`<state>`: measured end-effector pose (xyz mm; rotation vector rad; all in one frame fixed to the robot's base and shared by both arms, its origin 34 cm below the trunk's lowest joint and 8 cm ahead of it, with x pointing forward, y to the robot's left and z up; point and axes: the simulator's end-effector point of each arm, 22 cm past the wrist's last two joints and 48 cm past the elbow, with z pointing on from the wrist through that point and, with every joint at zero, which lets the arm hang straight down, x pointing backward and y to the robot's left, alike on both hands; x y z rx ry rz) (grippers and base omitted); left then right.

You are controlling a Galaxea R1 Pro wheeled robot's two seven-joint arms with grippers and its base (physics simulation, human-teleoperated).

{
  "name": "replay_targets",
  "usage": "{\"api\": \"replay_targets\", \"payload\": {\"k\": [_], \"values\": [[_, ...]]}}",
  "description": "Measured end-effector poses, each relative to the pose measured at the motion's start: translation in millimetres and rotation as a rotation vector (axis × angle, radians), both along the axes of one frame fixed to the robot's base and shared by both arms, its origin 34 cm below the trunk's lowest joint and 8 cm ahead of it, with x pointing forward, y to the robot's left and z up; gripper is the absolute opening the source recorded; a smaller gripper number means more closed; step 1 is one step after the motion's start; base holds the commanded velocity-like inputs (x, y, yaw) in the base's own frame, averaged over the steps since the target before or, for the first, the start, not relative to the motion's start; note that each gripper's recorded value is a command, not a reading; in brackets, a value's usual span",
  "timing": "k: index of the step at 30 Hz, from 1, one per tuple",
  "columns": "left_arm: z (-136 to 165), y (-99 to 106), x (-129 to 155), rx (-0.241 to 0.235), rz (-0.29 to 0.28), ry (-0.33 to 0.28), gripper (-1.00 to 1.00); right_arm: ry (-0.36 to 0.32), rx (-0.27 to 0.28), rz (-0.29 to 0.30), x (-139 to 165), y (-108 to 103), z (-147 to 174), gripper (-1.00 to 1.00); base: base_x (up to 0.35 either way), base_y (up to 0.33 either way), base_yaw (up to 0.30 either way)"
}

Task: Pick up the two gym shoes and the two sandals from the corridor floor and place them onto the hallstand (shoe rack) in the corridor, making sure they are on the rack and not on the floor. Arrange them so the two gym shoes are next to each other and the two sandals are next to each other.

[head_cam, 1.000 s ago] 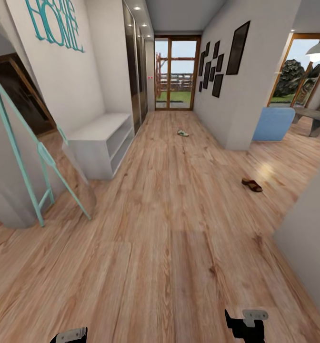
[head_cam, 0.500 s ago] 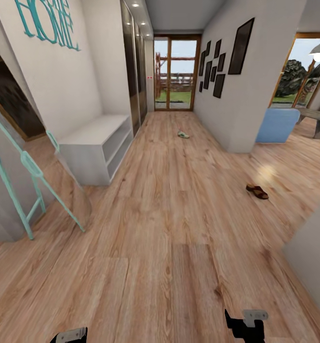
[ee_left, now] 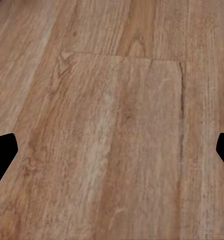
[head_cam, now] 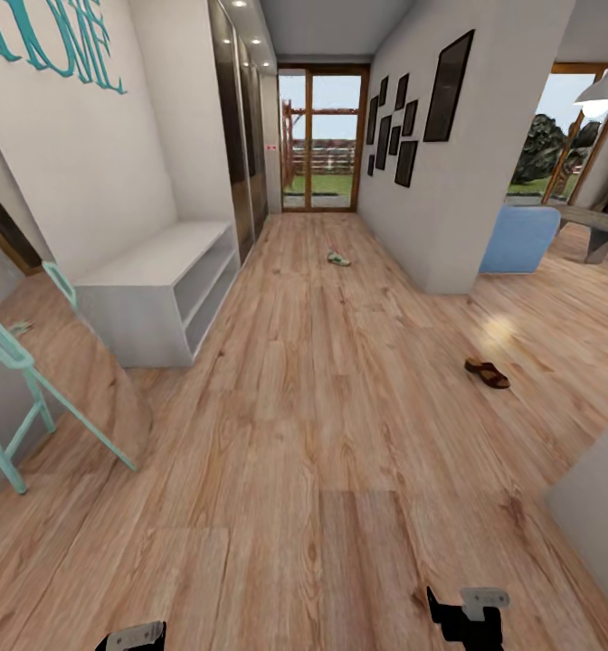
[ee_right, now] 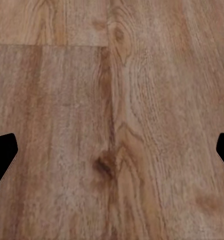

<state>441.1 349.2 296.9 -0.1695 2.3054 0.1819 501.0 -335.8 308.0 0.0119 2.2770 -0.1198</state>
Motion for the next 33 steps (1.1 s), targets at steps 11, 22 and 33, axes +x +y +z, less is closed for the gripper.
{"api": "replay_targets", "payload": {"k": [11,22,33], "values": [[0.0,-0.1,0.0,0.0,0.0,0.0,1.0,-0.001,0.001,0.002,0.3,0.3,0.1,1.0,0.338,0.0,-0.002],[0.0,-0.4,0.0,-0.001,0.0,0.0,1.0,-0.001,-0.001,0.0,0.2,-0.2,0.2,1.0,0.338,0.0,0.0],[0.0,-0.1,0.0,0.0,0.0,0.0,1.0,-0.001,-0.002,-0.002,0.2,-0.6,0.2,1.0,0.338,0.0,0.0]]}}
